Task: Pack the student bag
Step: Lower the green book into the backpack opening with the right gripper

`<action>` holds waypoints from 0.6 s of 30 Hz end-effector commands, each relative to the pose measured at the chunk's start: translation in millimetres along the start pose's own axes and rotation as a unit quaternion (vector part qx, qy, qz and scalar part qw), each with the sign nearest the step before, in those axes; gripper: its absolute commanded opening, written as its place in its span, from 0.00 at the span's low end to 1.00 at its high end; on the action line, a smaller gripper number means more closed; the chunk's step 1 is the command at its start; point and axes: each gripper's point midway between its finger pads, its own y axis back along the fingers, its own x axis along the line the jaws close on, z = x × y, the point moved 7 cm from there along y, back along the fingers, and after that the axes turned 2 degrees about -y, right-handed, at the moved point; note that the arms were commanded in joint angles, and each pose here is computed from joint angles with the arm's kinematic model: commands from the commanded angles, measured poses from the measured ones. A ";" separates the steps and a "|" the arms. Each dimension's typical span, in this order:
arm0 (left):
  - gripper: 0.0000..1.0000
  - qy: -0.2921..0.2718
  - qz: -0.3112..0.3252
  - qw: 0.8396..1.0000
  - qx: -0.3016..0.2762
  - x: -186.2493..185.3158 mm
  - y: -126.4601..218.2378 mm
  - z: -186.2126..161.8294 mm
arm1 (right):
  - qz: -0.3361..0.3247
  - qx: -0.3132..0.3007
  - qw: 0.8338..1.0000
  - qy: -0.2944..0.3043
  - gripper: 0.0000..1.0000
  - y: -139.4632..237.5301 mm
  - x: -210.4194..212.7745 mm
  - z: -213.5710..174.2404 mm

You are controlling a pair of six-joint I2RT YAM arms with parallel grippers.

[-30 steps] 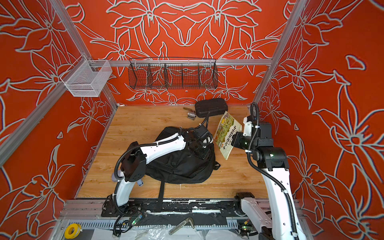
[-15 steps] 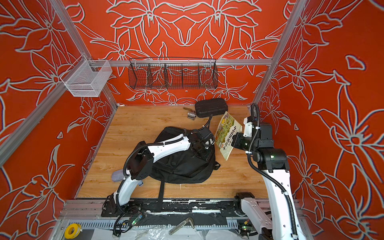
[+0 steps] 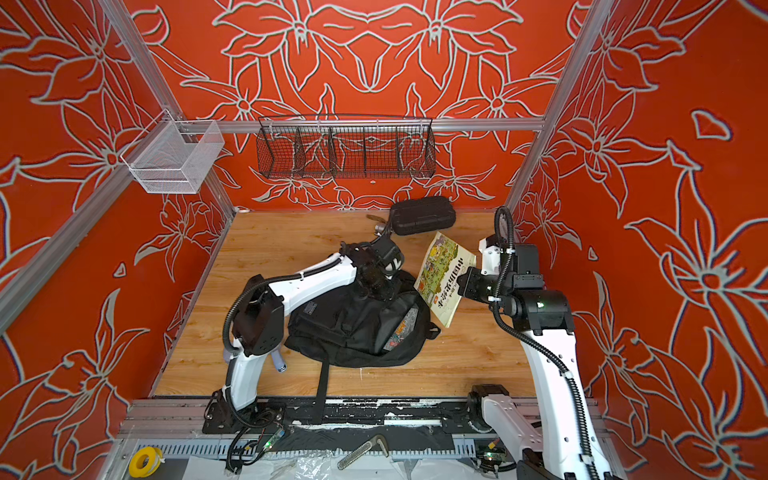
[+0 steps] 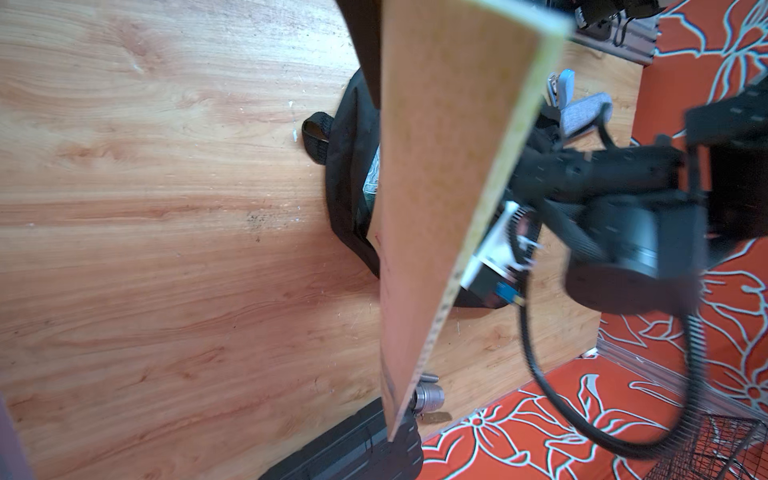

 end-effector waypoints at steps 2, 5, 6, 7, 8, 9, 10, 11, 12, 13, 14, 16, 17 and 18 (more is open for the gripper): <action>0.00 -0.020 0.003 1.000 -0.011 -8.7 22.4 -1.6 | 0.037 0.023 0.999 -0.001 0.00 -0.3 7.7 -1.2; 0.00 -0.003 0.009 1.000 -0.022 -3.9 32.4 4.7 | 0.071 0.033 0.997 -0.002 0.00 3.4 16.4 -1.0; 0.00 0.006 0.005 1.000 -0.028 -2.1 36.6 7.9 | 0.073 0.033 0.997 -0.003 0.00 8.3 19.0 -0.6; 0.00 0.012 0.001 0.999 -0.033 -0.3 39.7 10.2 | 0.070 0.028 0.997 -0.002 0.00 13.5 20.5 1.4; 0.00 0.019 0.000 0.999 -0.039 1.8 44.1 13.1 | 0.062 0.038 0.997 -0.004 0.00 20.0 20.6 -2.4; 0.00 0.026 0.002 0.999 -0.046 3.4 48.5 14.9 | 0.055 0.040 0.998 -0.003 0.00 26.5 21.5 -3.6; 0.00 0.033 0.008 0.998 -0.052 6.5 53.1 16.6 | 0.047 0.041 0.998 -0.005 0.00 31.8 21.2 -4.7; 0.00 0.038 0.012 0.997 -0.059 9.2 58.0 18.6 | 0.036 0.044 0.998 -0.007 0.00 38.1 20.5 -6.5; 0.00 0.046 0.011 0.997 -0.068 12.2 62.7 20.7 | 0.031 0.045 0.998 -0.009 0.00 43.4 20.5 -7.8; 0.00 0.055 0.009 0.996 -0.076 14.9 65.9 22.8 | 0.031 0.044 0.998 -0.012 0.00 47.6 21.2 -9.2; 0.00 0.064 0.006 0.995 -0.081 17.9 68.2 23.9 | 0.033 0.043 0.998 -0.018 0.00 51.9 22.4 -10.4; 0.00 0.078 -0.001 0.993 -0.092 21.3 72.4 27.1 | 0.049 0.049 0.997 -0.034 0.00 54.4 25.5 -12.8; 0.00 0.085 0.000 0.992 -0.096 22.9 74.0 28.4 | 0.062 0.059 0.995 -0.045 0.00 52.1 26.9 -14.6; 0.00 0.090 0.000 0.991 -0.101 23.9 75.9 30.2 | 0.076 0.068 0.993 -0.055 0.00 48.8 28.3 -16.0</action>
